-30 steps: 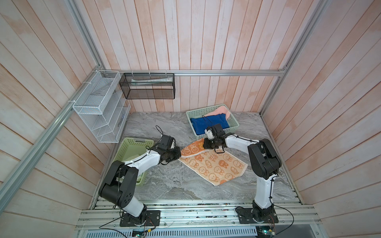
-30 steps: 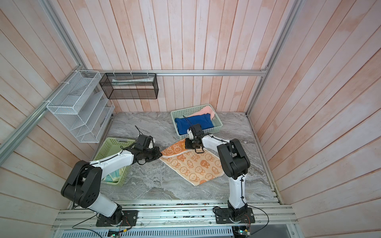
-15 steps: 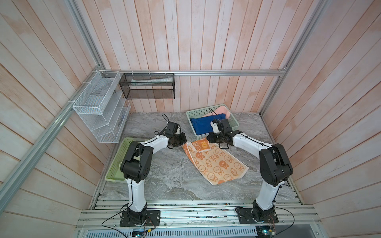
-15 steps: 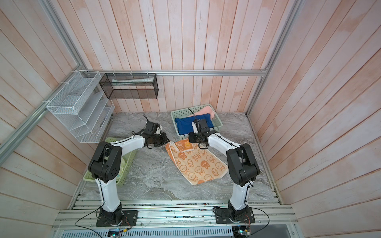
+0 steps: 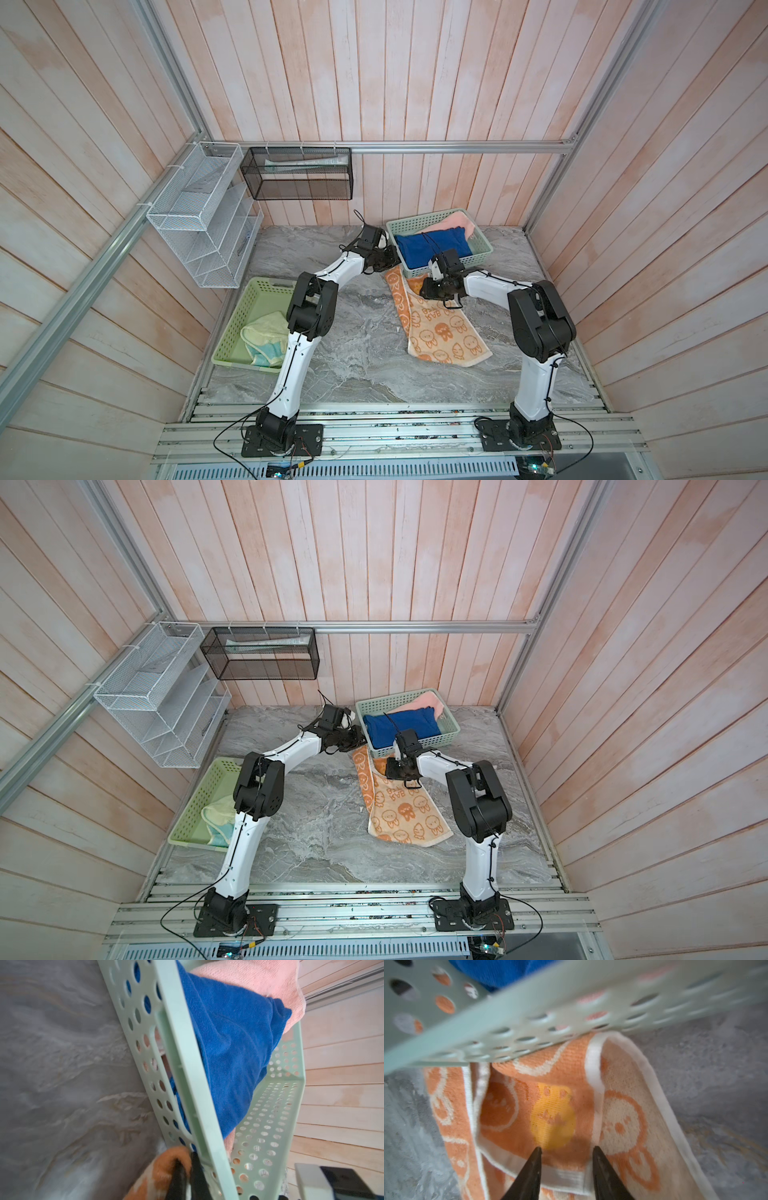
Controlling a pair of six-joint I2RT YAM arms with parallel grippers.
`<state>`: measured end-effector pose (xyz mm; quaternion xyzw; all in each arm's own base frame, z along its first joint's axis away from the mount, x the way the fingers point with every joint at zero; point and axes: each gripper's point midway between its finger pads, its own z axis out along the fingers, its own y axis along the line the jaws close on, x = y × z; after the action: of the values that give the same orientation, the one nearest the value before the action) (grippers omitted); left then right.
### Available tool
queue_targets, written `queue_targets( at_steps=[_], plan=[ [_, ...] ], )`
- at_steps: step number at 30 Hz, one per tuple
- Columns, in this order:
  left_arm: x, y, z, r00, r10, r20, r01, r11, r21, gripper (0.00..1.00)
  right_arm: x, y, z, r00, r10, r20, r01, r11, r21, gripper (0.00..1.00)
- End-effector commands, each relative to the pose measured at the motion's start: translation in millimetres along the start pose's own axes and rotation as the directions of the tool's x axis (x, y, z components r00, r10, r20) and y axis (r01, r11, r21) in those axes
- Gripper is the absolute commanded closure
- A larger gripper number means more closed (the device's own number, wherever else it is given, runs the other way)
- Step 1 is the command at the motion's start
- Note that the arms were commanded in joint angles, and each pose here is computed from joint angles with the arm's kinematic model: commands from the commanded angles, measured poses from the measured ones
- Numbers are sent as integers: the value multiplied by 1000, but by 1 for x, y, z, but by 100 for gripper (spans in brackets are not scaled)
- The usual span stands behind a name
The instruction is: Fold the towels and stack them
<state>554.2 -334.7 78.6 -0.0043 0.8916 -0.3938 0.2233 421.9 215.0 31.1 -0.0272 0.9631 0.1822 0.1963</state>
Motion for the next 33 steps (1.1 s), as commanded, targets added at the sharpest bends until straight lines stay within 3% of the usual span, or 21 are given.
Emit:
queue_targets(
  at_steps=[1,10,18,27,32,33],
  plan=[
    [-1,-12,8,1000,0,-19,1,999,55,100,4,-13,6,999,26,-45,-24,998,56,57],
    [19,-10,-26,999,21,-26,-20,1000,15,100,15,-8,5,998,43,-51,-41,998,47,58],
    [53,1,-89,1000,18,3,-18,1000,-11,100,33,39,3,997,19,-80,-25,997,-70,100],
    [85,-3,-154,988,149,36,-148,988,-30,100,-13,78,-66,993,-9,119,28,988,-153,100],
    [105,8,-169,994,103,31,-100,992,-74,100,-15,76,-78,992,-21,124,36,992,-122,100],
    [110,11,-169,996,82,24,-80,994,-79,100,-10,73,-73,994,-18,105,30,993,-113,96]
  ],
)
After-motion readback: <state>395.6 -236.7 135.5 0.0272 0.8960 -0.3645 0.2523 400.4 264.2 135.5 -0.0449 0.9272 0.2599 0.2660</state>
